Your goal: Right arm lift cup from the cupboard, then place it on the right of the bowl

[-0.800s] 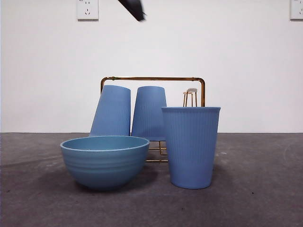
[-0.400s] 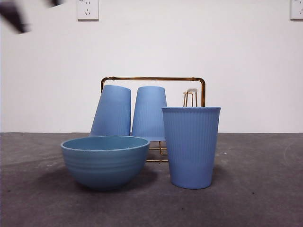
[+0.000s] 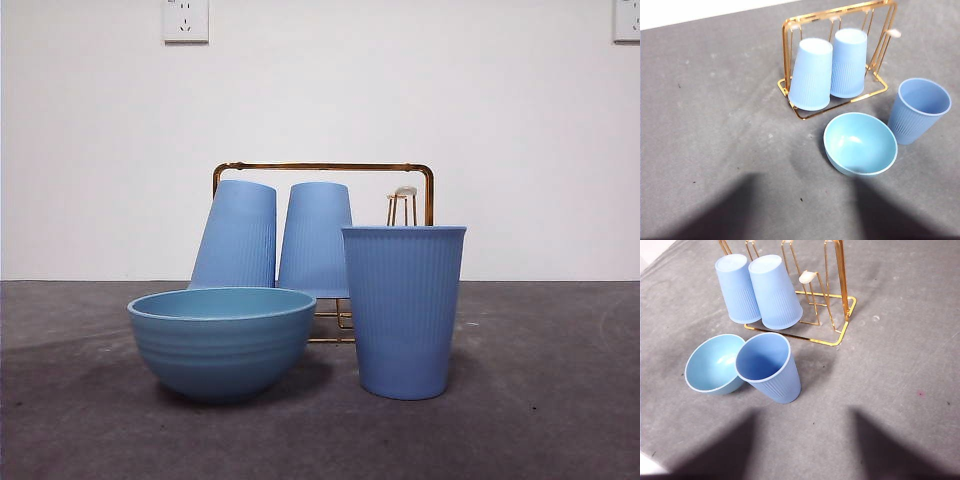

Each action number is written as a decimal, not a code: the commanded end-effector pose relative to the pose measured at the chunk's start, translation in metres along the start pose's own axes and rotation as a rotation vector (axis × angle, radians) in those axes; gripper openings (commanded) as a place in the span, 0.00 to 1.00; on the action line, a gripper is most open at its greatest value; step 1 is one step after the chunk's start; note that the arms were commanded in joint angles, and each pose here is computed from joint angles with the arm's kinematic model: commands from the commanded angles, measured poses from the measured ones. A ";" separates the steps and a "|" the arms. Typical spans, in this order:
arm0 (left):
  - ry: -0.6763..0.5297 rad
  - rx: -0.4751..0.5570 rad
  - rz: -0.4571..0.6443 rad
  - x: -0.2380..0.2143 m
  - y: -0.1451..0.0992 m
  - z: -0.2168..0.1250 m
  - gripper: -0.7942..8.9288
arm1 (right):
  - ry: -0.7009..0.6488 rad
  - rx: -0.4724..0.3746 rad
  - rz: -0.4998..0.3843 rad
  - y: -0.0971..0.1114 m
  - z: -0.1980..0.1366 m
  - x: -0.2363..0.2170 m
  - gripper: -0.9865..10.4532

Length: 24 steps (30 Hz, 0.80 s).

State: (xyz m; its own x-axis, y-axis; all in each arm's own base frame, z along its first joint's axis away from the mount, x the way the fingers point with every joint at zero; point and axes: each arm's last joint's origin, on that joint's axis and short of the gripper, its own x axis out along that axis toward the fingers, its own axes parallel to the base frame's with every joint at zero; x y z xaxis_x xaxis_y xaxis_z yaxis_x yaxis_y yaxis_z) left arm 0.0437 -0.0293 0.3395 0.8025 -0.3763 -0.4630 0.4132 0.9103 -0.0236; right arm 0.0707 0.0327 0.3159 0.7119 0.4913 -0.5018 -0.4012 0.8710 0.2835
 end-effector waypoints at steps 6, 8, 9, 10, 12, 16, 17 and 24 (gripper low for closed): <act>-0.023 -0.011 -0.006 -0.003 0.001 0.001 0.09 | -0.017 -0.015 0.000 0.001 0.003 -0.003 0.11; -0.023 -0.011 -0.006 -0.003 0.001 0.001 0.09 | -0.016 -0.015 0.001 0.001 0.003 -0.003 0.11; -0.023 -0.011 -0.006 -0.003 0.001 0.001 0.09 | -0.017 -0.015 0.000 0.001 0.003 -0.003 0.11; -0.025 -0.012 -0.006 -0.003 0.000 0.001 0.09 | -0.017 -0.015 0.000 0.001 0.003 -0.003 0.11; -0.033 -0.024 0.011 -0.003 0.002 0.000 0.09 | -0.017 -0.015 0.000 0.001 0.003 -0.003 0.11; -0.097 -0.025 0.227 0.014 0.013 -0.012 0.09 | -0.017 -0.015 0.000 0.001 0.003 -0.003 0.11; -0.137 0.011 0.283 0.022 0.018 -0.019 0.09 | -0.017 -0.015 0.000 0.001 0.003 -0.003 0.11; -0.341 -0.140 0.341 0.098 0.052 -0.110 0.09 | -0.017 -0.015 0.000 0.001 0.003 -0.003 0.11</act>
State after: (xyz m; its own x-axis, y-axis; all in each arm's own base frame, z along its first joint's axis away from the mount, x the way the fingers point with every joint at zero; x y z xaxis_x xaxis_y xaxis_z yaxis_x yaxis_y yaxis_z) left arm 0.0951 -0.0016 0.2023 0.9846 -0.0740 -0.1581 0.0807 0.9961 0.0362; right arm 0.0708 0.0325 0.3158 0.7154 0.4850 -0.5029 -0.3961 0.8745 0.2798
